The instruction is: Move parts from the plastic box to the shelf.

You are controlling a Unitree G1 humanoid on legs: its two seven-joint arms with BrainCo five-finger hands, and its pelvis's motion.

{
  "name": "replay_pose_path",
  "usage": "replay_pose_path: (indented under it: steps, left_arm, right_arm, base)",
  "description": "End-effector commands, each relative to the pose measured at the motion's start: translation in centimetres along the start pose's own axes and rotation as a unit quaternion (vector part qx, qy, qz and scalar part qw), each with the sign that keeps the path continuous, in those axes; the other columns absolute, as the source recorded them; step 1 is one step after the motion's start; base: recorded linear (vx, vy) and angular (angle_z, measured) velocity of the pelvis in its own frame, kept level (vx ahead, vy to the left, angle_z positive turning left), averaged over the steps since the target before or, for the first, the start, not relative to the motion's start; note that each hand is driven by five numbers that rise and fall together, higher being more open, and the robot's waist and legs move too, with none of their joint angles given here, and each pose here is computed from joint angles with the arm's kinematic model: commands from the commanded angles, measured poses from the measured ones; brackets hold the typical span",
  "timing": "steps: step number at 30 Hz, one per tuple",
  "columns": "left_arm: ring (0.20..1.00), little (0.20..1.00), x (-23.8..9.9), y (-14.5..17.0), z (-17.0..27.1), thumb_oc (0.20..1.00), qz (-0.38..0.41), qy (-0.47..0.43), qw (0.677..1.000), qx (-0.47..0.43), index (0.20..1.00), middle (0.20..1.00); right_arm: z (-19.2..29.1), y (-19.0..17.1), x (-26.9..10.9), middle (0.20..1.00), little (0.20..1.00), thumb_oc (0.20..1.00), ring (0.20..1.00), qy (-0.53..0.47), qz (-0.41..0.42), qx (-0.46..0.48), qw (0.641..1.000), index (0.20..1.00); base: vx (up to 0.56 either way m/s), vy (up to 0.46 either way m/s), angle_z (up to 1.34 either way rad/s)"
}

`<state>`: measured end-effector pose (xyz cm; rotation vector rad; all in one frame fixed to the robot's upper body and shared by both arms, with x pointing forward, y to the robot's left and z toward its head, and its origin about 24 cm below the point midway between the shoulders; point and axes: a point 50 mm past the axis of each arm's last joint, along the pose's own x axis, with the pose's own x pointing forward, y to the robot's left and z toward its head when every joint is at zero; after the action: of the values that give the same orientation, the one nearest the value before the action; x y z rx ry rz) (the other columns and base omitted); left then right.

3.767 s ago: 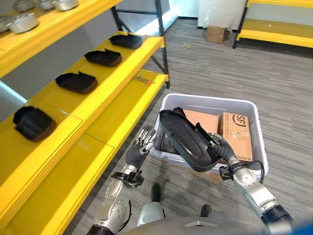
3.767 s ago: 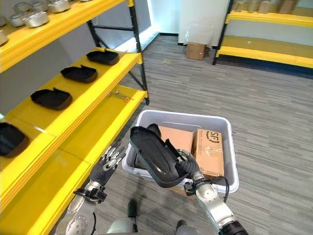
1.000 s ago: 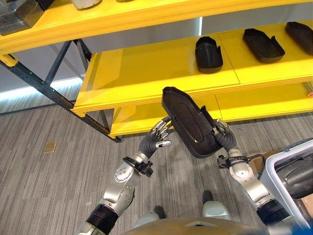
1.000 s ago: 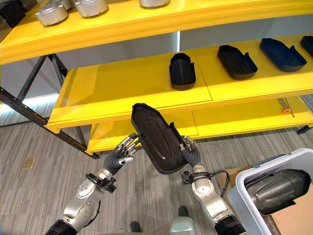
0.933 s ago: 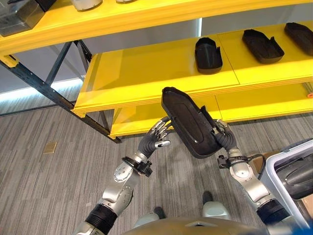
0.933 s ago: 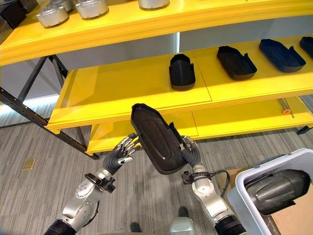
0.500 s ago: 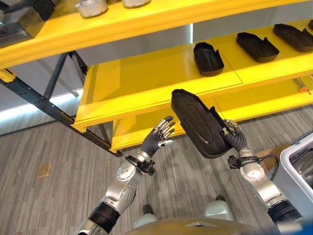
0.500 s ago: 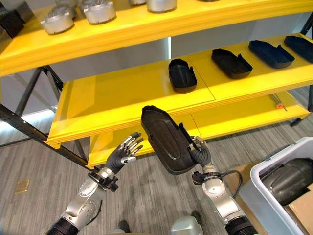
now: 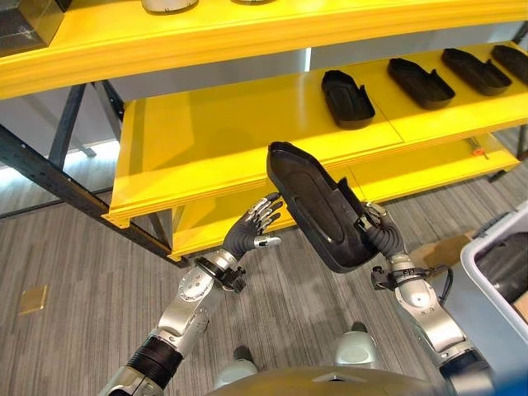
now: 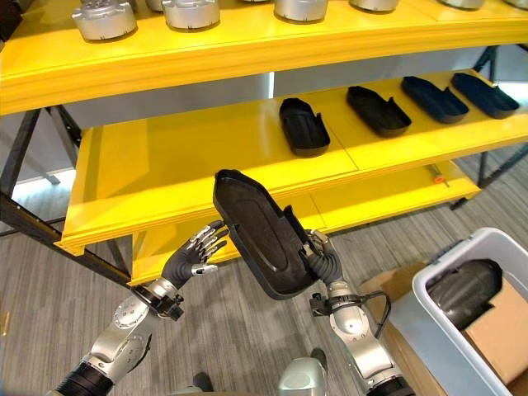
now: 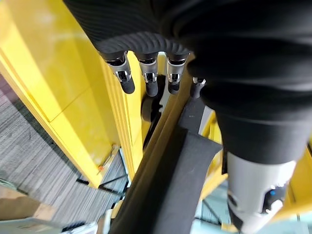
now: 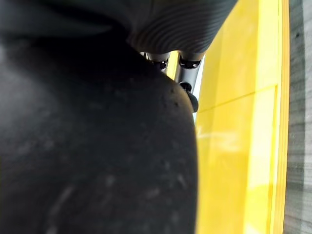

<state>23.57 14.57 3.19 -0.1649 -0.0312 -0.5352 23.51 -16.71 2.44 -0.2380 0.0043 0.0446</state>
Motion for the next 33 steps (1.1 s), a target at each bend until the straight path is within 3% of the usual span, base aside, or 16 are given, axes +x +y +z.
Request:
replay_pose_path:
  steps: [1,5,15,20,33]
  left_arm:
    - [1.0,1.0,-0.1,-0.5,2.0,1.0,0.014,-0.073,0.997,0.002,1.0,1.0]
    - [1.0,1.0,0.1,-0.8,2.1,1.0,0.0,-0.071,0.997,0.001,1.0,1.0]
    - [1.0,1.0,0.0,-1.9,0.7,1.0,-0.03,-0.037,0.999,-0.013,1.0,1.0]
    - [1.0,1.0,-1.1,-1.5,0.2,1.0,-0.014,-0.023,1.0,-0.012,1.0,1.0]
    - [1.0,1.0,-2.1,-1.5,0.0,1.0,0.037,-0.05,0.997,-0.053,1.0,1.0]
  right_arm:
    - [3.2,1.0,1.6,0.2,0.2,0.2,0.2,-0.088,0.032,0.014,0.996,0.2]
    - [4.1,0.8,2.2,0.2,0.2,0.2,0.2,-0.106,0.026,0.015,0.994,0.2]
    - [4.9,-1.0,2.4,0.2,0.2,0.2,0.2,-0.115,-0.03,0.038,0.992,0.2]
    - [4.7,-1.1,1.9,0.2,0.2,0.2,0.2,-0.115,-0.001,0.093,0.989,0.2]
    - [3.9,0.1,1.8,0.2,0.2,0.2,0.2,-0.088,0.079,0.081,0.99,0.2]
  base:
    - [-0.03,0.308,-1.43]
    - [0.0,0.066,-0.53]
    - [0.12,-0.132,0.46]
    - [0.16,-0.187,0.53]
    - [0.22,-0.204,0.07]
